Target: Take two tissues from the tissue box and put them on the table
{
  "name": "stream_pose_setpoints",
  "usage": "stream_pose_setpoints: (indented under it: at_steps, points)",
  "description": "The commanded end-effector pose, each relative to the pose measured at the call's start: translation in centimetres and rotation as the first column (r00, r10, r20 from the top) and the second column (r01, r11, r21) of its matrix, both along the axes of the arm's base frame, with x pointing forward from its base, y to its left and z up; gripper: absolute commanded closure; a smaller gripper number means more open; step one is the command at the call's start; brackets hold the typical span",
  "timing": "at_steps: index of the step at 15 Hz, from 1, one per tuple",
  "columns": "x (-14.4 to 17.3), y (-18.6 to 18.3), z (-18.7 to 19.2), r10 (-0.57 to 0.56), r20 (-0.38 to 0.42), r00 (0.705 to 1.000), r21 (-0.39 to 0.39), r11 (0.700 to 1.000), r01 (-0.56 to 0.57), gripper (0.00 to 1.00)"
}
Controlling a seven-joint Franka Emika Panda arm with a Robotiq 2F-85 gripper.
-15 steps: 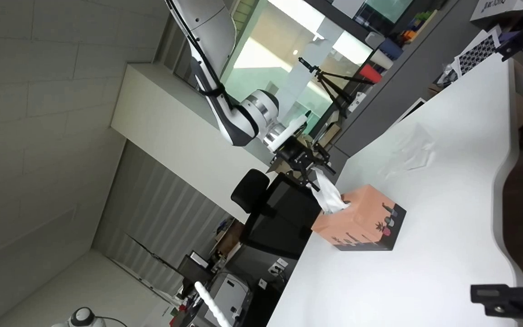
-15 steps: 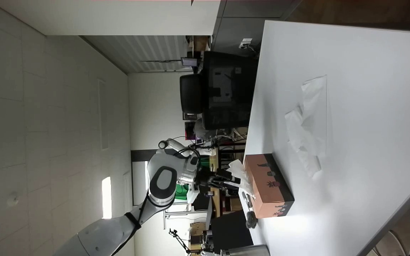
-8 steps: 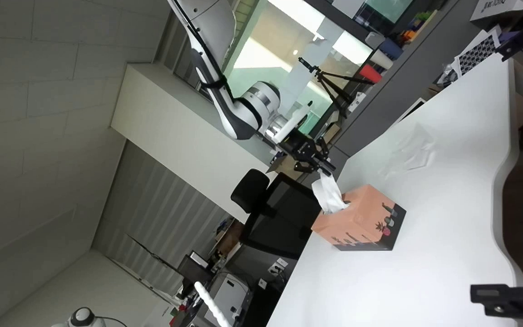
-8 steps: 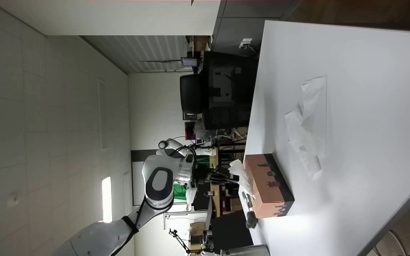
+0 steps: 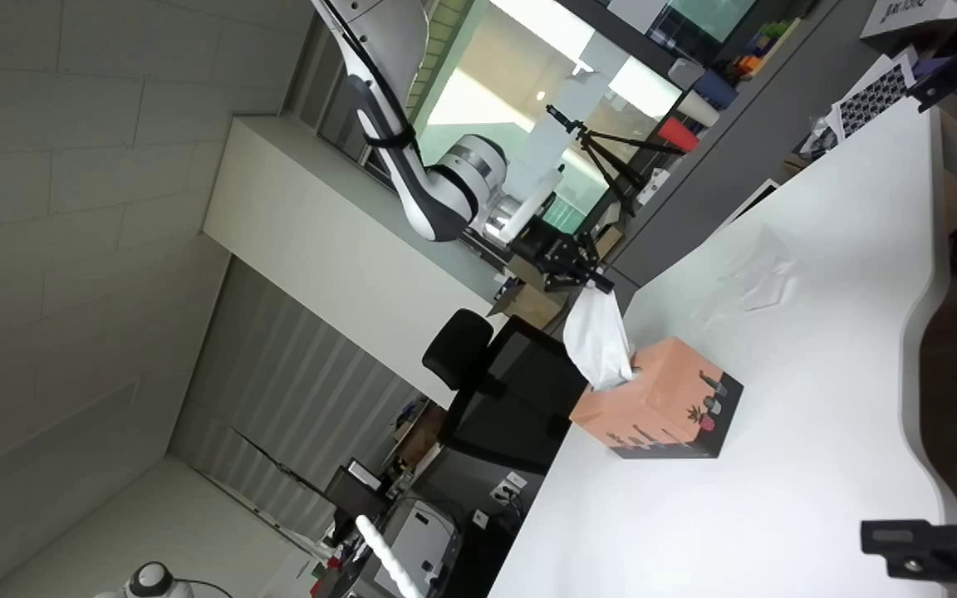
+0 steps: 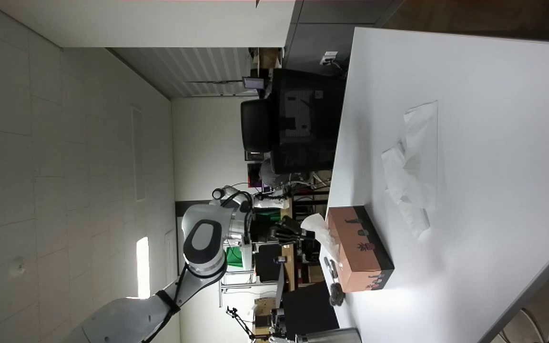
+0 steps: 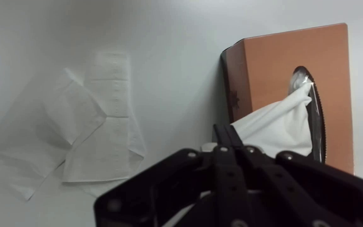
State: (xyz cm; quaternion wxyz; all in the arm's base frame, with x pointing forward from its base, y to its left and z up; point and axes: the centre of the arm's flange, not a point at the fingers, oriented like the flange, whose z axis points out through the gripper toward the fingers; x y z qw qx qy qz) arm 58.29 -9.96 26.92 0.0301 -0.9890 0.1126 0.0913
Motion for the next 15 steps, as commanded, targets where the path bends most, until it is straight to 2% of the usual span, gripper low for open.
stream_pose_setpoints:
  at_steps: [1, 5, 8, 12, 15]
  points:
    - [1.4, -2.4, 7.4, 0.004, -0.008, 1.000, -0.071, 0.997, -0.005, 1.00]
    - [1.8, -5.3, 14.1, -0.033, 0.032, 0.999, -0.155, 0.987, 0.038, 1.00]
    - [0.9, -8.5, 15.4, -0.123, -0.014, 0.992, -0.283, 0.952, 0.114, 1.00]
    - [-0.8, -13.9, 12.0, -0.252, -0.072, 0.965, -0.410, 0.890, 0.202, 1.00]
    - [-1.0, -17.4, 7.7, -0.366, -0.125, 0.922, -0.471, 0.840, 0.269, 1.00]
